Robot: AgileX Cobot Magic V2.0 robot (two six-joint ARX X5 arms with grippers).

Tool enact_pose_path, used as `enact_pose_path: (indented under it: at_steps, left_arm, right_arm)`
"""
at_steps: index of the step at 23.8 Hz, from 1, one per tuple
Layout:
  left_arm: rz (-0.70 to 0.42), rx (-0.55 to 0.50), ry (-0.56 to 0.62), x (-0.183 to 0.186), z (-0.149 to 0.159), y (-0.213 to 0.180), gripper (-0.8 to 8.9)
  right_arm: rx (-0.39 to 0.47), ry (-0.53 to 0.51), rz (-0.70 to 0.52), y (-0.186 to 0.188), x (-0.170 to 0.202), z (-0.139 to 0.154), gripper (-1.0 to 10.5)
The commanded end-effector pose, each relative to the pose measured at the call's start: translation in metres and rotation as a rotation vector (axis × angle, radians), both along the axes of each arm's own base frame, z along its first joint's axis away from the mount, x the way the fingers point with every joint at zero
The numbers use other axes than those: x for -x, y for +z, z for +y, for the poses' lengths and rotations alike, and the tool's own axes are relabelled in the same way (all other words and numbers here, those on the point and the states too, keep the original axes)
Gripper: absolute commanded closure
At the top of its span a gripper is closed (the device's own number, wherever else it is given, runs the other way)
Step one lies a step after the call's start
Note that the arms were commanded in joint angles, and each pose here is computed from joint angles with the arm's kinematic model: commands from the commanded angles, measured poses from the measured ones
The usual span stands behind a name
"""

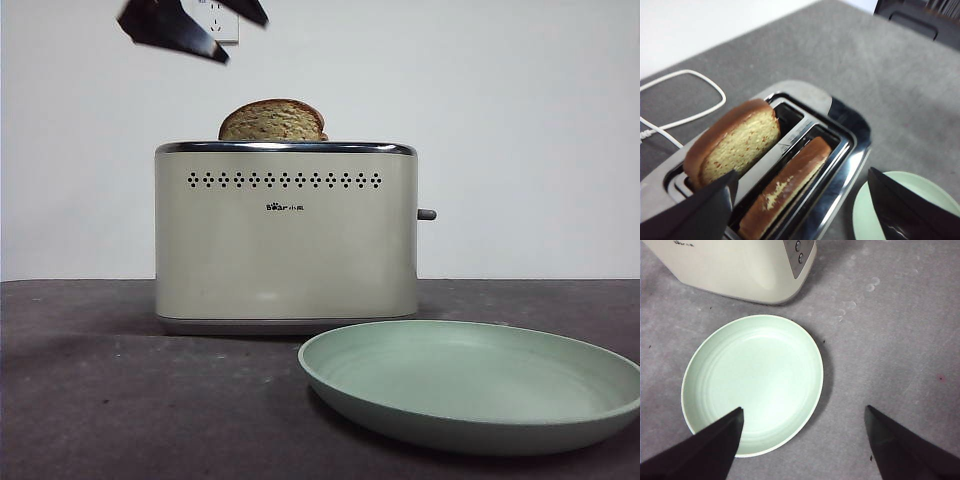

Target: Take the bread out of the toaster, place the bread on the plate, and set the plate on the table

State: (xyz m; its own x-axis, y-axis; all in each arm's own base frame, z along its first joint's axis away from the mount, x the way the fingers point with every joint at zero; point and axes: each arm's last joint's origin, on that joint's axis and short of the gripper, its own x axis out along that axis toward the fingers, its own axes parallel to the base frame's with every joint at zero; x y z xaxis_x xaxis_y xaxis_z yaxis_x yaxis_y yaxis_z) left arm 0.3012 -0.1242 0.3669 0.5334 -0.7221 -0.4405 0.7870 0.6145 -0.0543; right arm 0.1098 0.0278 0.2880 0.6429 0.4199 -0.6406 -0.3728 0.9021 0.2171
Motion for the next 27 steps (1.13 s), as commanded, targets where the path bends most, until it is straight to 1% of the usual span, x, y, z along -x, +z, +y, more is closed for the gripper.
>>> enact_pose_path:
  at_steps: [1, 6, 9, 15, 16, 17, 20, 22, 23, 27]
  left_arm:
    - [-0.043, -0.037, -0.023, -0.01, -0.01, -0.003, 3.89]
    - [-0.047, -0.093, -0.008, -0.022, -0.022, -0.02, 3.89]
    - [-0.046, -0.108, -0.003, -0.029, -0.026, -0.028, 3.89]
    - [-0.007, -0.134, -0.015, -0.038, -0.036, -0.046, 3.99]
    - [-0.008, -0.134, -0.018, -0.037, -0.037, -0.046, 4.19]
    - [-0.009, -0.133, -0.021, -0.037, -0.039, -0.046, 4.62]
    - [0.002, -0.138, -0.025, -0.036, -0.039, -0.046, 7.02]
    - [0.006, -0.138, -0.025, -0.035, -0.039, -0.047, 7.9]
    - [0.009, -0.136, -0.023, -0.035, -0.039, -0.047, 8.1]
    - [0.004, -0.128, -0.016, -0.035, -0.038, -0.043, 8.1]
  right_arm:
    - [-0.01, -0.003, -0.01, 0.005, 0.0, 0.0, 5.6]
    - [-0.009, -0.003, -0.008, 0.004, 0.0, 0.0, 5.6]
    - [-0.009, -0.003, -0.007, 0.004, 0.0, 0.0, 5.6]
    - [-0.007, -0.003, -0.001, 0.004, 0.0, 0.0, 5.6]
    - [-0.008, -0.003, -0.001, 0.004, 0.0, 0.0, 5.6]
    - [-0.007, -0.003, -0.001, 0.004, 0.0, 0.0, 5.6]
    - [-0.007, -0.003, -0.002, 0.004, 0.0, 0.0, 5.6]
    - [-0.007, -0.003, -0.001, 0.004, 0.0, 0.0, 5.6]
    - [-0.007, -0.003, -0.002, 0.004, 0.0, 0.0, 5.6]
    - [-0.007, -0.003, -0.001, 0.004, 0.0, 0.0, 5.6]
